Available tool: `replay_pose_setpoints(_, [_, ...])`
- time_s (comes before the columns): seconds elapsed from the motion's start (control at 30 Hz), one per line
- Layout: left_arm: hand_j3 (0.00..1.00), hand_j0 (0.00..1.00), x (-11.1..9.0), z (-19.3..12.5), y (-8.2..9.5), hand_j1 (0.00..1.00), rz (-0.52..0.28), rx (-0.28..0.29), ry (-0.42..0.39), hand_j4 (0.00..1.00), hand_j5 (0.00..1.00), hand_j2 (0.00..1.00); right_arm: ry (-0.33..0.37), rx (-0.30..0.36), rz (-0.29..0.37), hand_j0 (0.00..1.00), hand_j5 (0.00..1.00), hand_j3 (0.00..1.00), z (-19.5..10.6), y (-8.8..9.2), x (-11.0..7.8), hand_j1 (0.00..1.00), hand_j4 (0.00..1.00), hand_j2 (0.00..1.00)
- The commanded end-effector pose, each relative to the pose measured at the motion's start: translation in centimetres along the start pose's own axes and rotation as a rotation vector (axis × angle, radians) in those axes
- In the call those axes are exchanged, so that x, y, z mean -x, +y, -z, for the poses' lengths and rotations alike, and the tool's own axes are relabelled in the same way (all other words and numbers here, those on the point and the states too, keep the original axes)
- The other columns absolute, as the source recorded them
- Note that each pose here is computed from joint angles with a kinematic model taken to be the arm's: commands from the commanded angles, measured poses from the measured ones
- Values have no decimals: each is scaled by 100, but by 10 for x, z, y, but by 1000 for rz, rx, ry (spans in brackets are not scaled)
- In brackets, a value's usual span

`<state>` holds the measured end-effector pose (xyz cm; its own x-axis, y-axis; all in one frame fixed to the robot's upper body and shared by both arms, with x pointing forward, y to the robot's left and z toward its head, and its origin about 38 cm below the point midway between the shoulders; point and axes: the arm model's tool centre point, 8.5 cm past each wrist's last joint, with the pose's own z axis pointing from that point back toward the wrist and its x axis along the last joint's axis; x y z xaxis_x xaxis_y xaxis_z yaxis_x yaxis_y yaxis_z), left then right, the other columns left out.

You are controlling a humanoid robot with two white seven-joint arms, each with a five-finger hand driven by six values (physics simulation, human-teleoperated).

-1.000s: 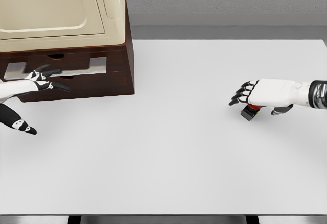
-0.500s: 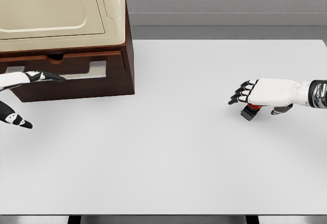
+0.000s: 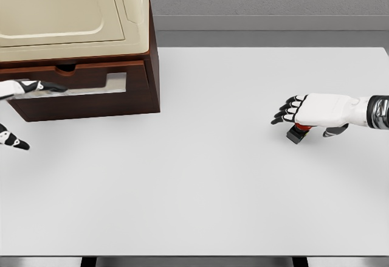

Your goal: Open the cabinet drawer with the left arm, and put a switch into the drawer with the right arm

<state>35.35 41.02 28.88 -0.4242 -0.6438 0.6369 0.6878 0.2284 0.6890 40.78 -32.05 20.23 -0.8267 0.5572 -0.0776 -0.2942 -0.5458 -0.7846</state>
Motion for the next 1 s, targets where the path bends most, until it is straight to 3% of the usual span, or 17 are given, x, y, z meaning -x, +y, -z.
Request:
replay_pose_setpoints(0.0, [100, 100, -4, -3, 9, 100, -8, -31, -13, 100, 100, 100, 1, 2, 4, 100, 100, 100, -1, 0, 0, 100, 100, 100])
replay_pose_setpoints(0.1, [100, 100, 12, -6, 18, 100, -37, -88, 5, 100, 100, 100, 1, 2, 4, 100, 100, 100, -1, 0, 0, 100, 100, 100])
replay_pose_setpoints(0.97, [100, 100, 23, 6, -9, 100, -39, -6, 30, 100, 100, 100, 0, 1, 3, 100, 100, 100, -1, 0, 0, 100, 100, 100])
